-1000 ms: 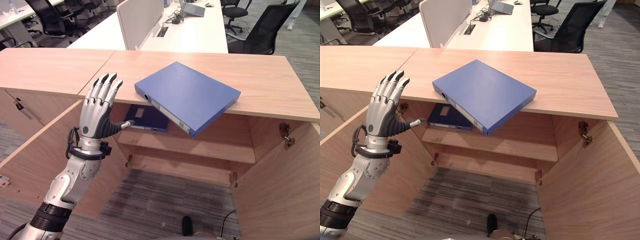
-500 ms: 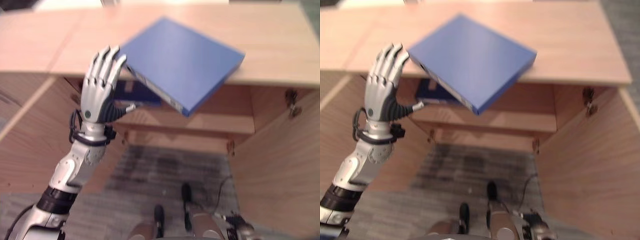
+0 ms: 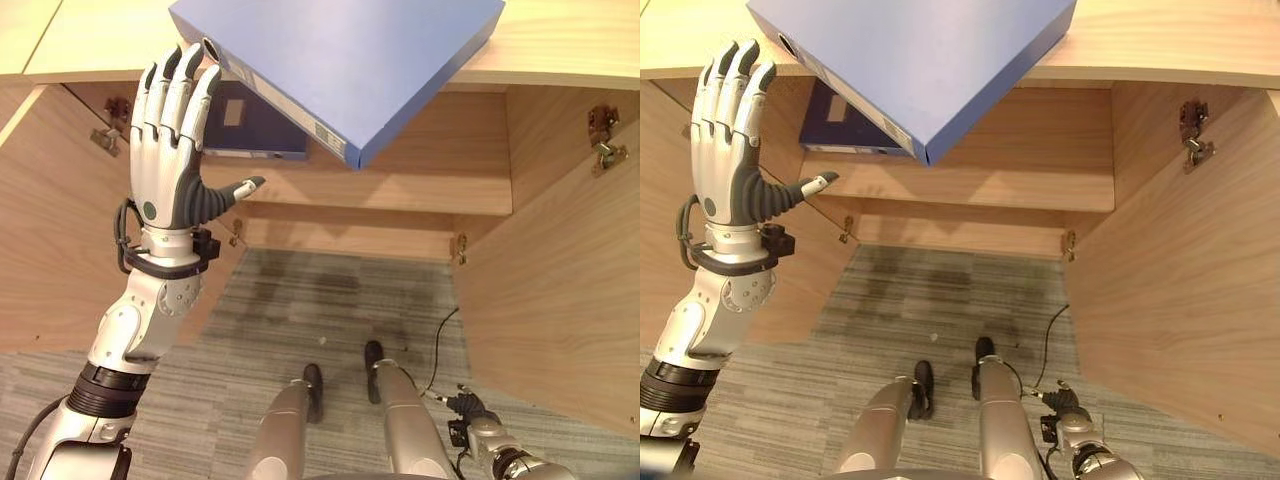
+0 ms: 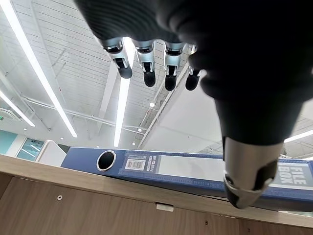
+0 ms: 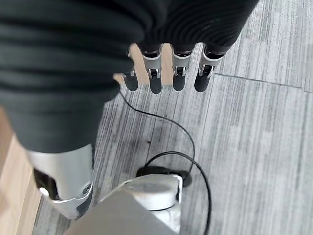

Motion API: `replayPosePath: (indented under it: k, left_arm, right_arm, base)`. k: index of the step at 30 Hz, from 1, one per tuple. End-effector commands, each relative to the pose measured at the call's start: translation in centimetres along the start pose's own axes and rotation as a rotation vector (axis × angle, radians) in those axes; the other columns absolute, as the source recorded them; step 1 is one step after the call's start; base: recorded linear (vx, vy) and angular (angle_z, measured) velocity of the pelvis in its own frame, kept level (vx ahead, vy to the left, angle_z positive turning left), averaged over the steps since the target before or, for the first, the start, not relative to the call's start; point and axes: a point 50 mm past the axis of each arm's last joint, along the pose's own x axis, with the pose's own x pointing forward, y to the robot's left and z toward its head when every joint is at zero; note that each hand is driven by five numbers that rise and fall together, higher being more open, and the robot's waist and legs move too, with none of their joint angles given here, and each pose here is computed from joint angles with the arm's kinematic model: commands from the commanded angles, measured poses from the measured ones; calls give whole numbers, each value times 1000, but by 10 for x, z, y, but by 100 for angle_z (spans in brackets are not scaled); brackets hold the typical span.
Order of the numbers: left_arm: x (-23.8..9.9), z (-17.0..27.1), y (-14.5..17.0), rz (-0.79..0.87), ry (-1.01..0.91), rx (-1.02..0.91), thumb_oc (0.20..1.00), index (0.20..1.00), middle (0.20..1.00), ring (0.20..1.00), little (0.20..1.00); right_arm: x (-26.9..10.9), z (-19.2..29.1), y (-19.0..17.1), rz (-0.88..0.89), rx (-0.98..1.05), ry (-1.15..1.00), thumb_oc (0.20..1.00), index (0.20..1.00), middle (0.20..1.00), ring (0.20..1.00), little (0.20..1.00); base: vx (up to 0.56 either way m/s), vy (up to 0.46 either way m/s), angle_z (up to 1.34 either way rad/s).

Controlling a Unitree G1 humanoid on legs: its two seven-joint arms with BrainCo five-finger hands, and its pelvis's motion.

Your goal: Put the empty folder in the office cabinet

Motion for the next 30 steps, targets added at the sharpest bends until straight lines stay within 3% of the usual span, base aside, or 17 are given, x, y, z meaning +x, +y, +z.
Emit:
replayPosePath:
  k: [1, 11, 24, 30]
  left_arm:
    - [1, 0, 17, 91, -14, 35, 1000, 1000, 1000, 1000, 1000]
    - [6, 9, 12, 73, -78, 43, 1000, 1000, 1000, 1000, 1000]
    - [2, 19, -17, -172, -210, 76, 1000, 1000, 1000, 1000, 1000]
    - [3, 14, -23, -188, -205, 117, 1000, 1000, 1000, 1000, 1000]
  right_arm:
    - [-4, -21, 2, 3, 19, 57, 1000, 1000, 1000, 1000, 1000]
    - [-6, -31, 1, 9, 1, 85, 1000, 1000, 1000, 1000, 1000]
    - [-4, -24, -2, 11, -8, 62, 1000, 1000, 1000, 1000, 1000]
    - [-4, -24, -3, 7, -4, 62, 1000, 1000, 1000, 1000, 1000]
  base:
    - [-33, 39, -16]
    - [19, -4, -7]
    - [3, 0, 4]
    - [0, 0, 0]
